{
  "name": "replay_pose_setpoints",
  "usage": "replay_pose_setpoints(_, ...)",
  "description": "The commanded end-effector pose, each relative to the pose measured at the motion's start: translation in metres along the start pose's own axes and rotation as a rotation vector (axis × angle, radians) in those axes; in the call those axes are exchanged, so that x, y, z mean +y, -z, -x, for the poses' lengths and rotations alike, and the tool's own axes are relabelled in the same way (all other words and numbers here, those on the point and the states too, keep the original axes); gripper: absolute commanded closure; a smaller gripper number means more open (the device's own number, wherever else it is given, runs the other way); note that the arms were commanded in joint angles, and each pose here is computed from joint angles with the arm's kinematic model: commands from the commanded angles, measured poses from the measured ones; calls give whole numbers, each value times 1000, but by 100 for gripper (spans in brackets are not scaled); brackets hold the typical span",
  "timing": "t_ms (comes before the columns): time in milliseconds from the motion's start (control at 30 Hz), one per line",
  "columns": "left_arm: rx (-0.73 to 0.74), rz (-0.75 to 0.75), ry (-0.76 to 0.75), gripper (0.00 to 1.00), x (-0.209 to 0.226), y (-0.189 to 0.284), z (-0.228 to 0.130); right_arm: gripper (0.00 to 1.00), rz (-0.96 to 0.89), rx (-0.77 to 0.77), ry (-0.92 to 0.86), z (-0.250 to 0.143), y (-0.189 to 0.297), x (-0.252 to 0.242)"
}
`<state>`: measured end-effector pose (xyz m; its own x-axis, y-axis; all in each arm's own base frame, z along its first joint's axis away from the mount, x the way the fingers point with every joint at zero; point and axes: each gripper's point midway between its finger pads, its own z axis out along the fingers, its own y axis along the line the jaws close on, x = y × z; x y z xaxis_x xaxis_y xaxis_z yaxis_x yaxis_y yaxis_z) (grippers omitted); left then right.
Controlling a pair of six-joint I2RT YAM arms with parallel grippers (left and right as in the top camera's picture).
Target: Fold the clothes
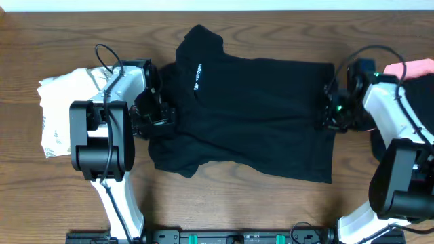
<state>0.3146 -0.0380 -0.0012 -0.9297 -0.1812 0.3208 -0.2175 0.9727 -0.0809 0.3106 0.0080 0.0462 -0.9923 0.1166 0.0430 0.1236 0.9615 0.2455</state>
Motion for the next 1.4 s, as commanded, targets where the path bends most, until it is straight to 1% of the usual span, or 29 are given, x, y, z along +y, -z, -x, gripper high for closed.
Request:
replay_pose_setpoints(0,6,-66,-31,9,-13,-5,3,81,-10,26,0,-10,-17,-4)
replay_pose_setpoints(133,1,-121,-38,9,-23,-4,4,80,-14,26,-9,-18,-35,-9)
replay_pose_setpoints(300,14,-120,-34,9,-22,-4,1,79,-36,26,-22,-25,-50,-17)
replay_pose_setpoints(433,27,-117,-31,9,-22,-4,-2,79,-172,41,-76,-32,-51,-41)
replay_pose_setpoints(467,29,-116,-31,4,-21,-4,-3,79,-211,42,-94,-33,-49,-48)
replay_pose_setpoints(500,32,-116,-30,1,-21,-4,-3,78,-255,41,-117,-34,-48,-55)
replay_pose_setpoints(600,41,-114,-28,2,-21,-4,-5,76,-335,29,-164,-35,-44,-68)
replay_pose_setpoints(733,55,-113,-25,2,-20,-4,-9,75,-359,15,-171,-32,-42,-73)
replay_pose_setpoints(800,62,-143,-25,2,-26,-3,-10,74,-373,5,-170,-30,-42,-75)
replay_pose_setpoints(867,61,-223,-69,2,-39,3,-12,73,-382,-6,-169,-27,-41,-77)
replay_pose_setpoints(967,18,-310,-115,2,-55,18,-10,72,-384,-32,-171,-21,-41,-78)
replay_pose_setpoints(1167,-118,-336,-159,2,-62,54,-6,70,-374,-126,-188,1,-38,-84)
replay_pose_setpoints(1367,-191,-348,-182,2,-65,80,-12,70,-365,-247,-212,28,-31,-94)
